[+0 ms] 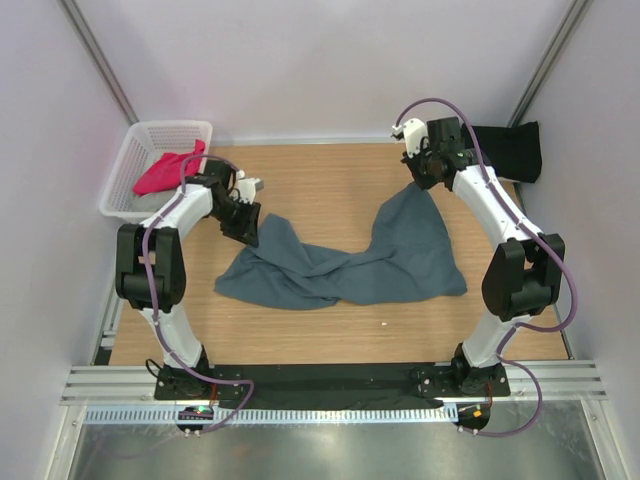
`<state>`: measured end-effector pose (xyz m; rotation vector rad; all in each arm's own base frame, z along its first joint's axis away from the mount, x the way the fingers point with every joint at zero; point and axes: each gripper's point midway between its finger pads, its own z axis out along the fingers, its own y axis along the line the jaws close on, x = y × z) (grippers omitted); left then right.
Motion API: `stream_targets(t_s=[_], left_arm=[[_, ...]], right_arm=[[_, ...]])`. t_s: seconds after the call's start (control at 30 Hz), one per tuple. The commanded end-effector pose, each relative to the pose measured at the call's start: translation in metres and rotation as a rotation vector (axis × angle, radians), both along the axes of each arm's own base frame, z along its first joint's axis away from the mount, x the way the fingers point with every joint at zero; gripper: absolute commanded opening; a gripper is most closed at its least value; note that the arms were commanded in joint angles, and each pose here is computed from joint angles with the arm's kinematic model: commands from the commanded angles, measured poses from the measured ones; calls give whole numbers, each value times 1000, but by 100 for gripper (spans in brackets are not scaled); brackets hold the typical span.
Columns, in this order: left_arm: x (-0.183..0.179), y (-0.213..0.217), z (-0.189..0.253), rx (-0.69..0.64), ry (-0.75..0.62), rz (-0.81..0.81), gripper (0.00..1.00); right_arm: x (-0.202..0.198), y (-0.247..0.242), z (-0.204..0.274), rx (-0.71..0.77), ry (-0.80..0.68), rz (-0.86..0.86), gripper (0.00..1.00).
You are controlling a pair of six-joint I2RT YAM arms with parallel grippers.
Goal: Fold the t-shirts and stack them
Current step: Flatten the tshirt out
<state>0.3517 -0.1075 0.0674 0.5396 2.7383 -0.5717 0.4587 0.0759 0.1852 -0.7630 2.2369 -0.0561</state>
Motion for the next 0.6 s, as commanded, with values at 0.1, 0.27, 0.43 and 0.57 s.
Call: stream_targets(t_s=[0.1,0.27,0.43,0.57], left_arm=[[10,-6,14,-32,-29,-4,34],[9,-6,15,-32,-23,-4,18],[6,-7,14,-38,-8,-5,19],[3,-5,11,-32,6,-4,19]], right_arm=[[2,-7,34,2,-101,-8,1],[3,-7,33,1,-103,-9,1],[3,-8,33,4,-102,-13,1],[2,-9,33,4,-104,-14,1]])
